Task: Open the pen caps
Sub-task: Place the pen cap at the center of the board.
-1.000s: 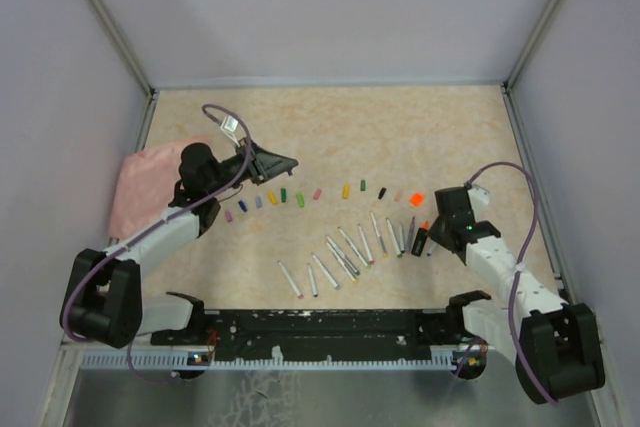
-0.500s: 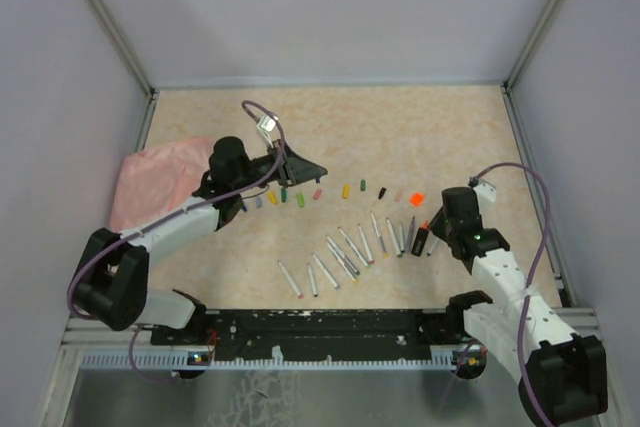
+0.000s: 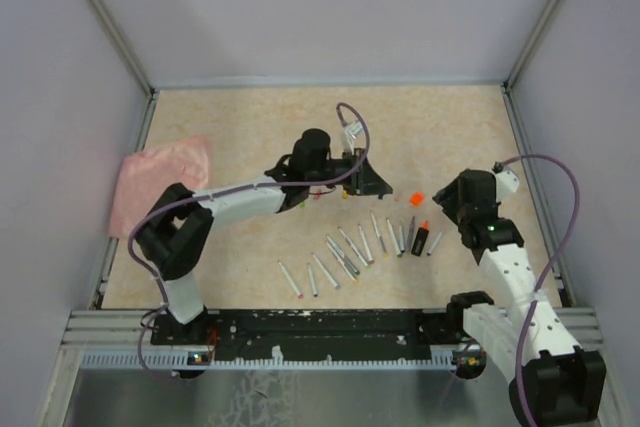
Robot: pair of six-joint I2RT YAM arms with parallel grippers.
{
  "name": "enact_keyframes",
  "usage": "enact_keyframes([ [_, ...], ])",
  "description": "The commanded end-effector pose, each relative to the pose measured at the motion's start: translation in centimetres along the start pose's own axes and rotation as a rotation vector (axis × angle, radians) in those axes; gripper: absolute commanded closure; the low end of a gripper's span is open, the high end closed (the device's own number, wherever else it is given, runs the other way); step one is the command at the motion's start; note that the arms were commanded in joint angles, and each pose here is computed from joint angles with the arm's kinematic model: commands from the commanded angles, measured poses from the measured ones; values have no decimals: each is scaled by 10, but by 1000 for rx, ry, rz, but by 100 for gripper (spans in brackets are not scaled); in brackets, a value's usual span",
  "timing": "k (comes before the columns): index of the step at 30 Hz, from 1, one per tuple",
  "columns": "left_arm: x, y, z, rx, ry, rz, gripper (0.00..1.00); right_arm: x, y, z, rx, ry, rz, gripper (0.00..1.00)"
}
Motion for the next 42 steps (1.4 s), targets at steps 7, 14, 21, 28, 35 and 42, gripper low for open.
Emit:
enact_keyframes([
  [7, 24, -99, 18, -116, -104, 94, 100, -64, 44, -6, 143, -331, -280, 34],
  [14, 37, -147, 41, -248, -166, 95, 100, -71, 63, -34, 277, -459, -387, 33],
  [21, 44, -180, 54, -343, -247, 84, 99, -71, 66, -38, 279, -472, -414, 32],
  [28, 59, -198, 72, -441, -275, 103, 99, -67, 67, -42, 283, -482, -416, 32],
  [35, 67, -207, 84, -469, -294, 112, 97, -64, 67, -45, 289, -483, -417, 32],
  [42, 76, -210, 94, -484, -292, 135, 89, -62, 65, -46, 290, -480, -415, 32],
])
Point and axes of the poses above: each gripper's point midway between its finger pads, its own y axis back along the fingers, its own z axis along the line the jaws close on, x = y × z, the point moved 3 cm from there along y, back along the fingers, and after that the axes turned 6 degrees about -y, right-handed, at the moved point
